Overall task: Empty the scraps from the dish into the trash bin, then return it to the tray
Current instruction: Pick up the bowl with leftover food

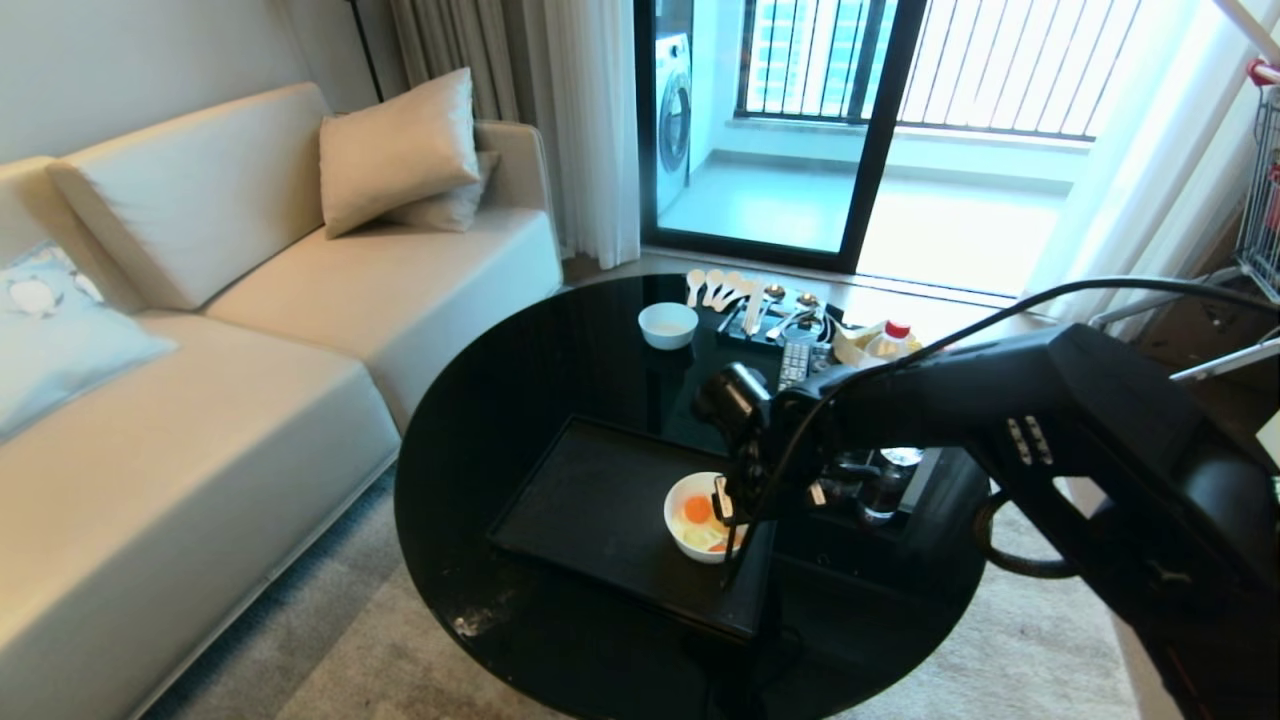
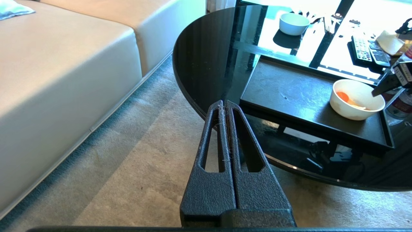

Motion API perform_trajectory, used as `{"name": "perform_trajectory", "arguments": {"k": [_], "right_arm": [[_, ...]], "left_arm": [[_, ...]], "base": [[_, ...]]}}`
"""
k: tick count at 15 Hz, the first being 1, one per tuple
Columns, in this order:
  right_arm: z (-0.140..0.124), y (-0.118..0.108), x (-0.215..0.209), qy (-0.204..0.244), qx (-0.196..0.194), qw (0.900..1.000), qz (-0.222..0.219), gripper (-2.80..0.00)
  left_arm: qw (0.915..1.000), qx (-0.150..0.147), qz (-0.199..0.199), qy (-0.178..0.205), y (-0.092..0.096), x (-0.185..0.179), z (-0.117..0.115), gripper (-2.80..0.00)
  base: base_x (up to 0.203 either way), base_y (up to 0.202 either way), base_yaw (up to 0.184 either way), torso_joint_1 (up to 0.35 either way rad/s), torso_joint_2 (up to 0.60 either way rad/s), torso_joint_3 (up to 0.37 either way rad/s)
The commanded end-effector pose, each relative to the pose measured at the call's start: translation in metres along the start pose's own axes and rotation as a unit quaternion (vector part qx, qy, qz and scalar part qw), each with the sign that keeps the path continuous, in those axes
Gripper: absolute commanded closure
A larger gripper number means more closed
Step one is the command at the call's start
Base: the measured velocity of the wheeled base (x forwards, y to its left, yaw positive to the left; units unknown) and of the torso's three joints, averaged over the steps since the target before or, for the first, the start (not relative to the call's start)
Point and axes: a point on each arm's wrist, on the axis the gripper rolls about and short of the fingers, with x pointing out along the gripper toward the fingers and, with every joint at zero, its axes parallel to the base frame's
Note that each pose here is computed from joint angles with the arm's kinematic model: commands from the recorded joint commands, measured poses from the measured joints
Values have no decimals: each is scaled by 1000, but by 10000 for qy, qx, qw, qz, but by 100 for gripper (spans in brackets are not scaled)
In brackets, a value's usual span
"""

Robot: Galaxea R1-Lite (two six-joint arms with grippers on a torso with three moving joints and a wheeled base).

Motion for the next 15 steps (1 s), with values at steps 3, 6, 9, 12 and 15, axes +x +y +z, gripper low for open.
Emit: {"name": "perform_trajectory", "arguments": {"k": [3, 6, 9, 12, 15], "right_arm": [[-5, 5, 21, 1, -56, 10000, -15, -280], [-5, 7, 27, -63, -30, 10000, 0, -280], [-5, 8, 31, -76, -22, 10000, 3, -280], [-5, 8, 34, -101, 1, 9999, 6, -280], [-1, 7, 37, -144, 43, 9999, 7, 0]], "left_arm": [[10000, -6, 5, -5, 0, 0, 0, 0], [10000, -6, 5, -5, 0, 0, 0, 0], [10000, -6, 5, -5, 0, 0, 0, 0], [10000, -6, 5, -5, 0, 0, 0, 0], [10000, -6, 5, -5, 0, 0, 0, 0]], "base": [[0, 0, 0, 0, 0, 0], [0, 0, 0, 0, 0, 0], [0, 0, 0, 0, 0, 0], [0, 0, 0, 0, 0, 0], [0, 0, 0, 0, 0, 0]]}}
